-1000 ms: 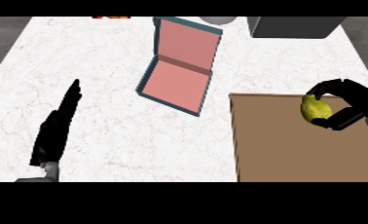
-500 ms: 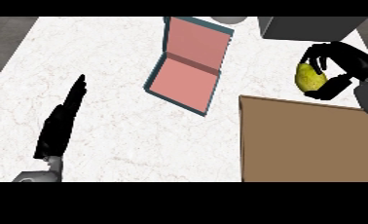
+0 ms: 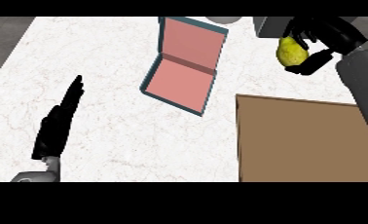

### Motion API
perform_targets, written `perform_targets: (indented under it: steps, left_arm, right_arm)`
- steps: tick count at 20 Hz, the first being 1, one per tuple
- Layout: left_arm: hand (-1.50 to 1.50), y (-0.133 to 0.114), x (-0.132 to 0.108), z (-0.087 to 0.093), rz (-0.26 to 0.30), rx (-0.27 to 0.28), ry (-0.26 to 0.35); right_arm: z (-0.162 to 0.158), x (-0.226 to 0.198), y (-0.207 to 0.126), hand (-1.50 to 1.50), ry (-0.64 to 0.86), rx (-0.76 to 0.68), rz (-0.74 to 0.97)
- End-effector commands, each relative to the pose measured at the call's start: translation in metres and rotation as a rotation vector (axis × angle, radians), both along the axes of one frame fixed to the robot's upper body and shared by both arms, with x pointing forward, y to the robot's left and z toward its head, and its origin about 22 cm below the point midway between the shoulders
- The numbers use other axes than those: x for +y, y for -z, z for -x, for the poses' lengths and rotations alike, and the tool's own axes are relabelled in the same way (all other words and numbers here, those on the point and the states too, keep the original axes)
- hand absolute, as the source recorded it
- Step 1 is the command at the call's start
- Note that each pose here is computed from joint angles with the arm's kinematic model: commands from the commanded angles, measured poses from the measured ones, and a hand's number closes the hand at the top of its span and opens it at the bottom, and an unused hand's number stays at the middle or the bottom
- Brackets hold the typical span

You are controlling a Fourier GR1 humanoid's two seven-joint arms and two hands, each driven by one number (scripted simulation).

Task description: Pick the pear from the tray and place it in the cardboard box

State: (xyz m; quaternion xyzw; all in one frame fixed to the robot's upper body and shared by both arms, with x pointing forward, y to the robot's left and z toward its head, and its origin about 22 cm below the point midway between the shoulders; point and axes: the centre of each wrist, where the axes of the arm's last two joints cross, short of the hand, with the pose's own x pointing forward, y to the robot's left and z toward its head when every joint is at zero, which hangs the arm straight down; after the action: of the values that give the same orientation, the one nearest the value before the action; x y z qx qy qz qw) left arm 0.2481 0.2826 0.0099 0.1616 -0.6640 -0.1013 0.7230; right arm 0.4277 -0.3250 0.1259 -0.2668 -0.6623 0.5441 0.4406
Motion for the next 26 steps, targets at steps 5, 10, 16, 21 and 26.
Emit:
perform_targets:
  steps: [5,10,16,21,26]
  left_arm:
    - [0.0,0.005,0.008,-0.001,-0.017,0.016,-0.025]
    - [0.0,0.001,-0.008,0.004,-0.014,0.009,-0.039]
    - [0.0,0.005,-0.003,0.002,0.006,0.001,-0.03]
    - [0.0,0.002,0.005,0.015,-0.005,0.001,-0.028]
    - [0.0,-0.01,0.0,-0.002,-0.017,0.009,-0.022]
  right_arm:
    - [-0.023,0.049,-0.048,1.5,-0.277,-0.036,-0.37]
    - [-0.024,0.085,-0.068,1.5,-0.373,-0.002,-0.415]
    - [-0.027,0.118,-0.103,1.5,-0.346,0.008,-0.397]
    - [-0.014,0.183,-0.107,1.5,-0.345,0.04,-0.372]
    - [-0.014,0.233,-0.086,1.5,-0.346,0.092,-0.315]
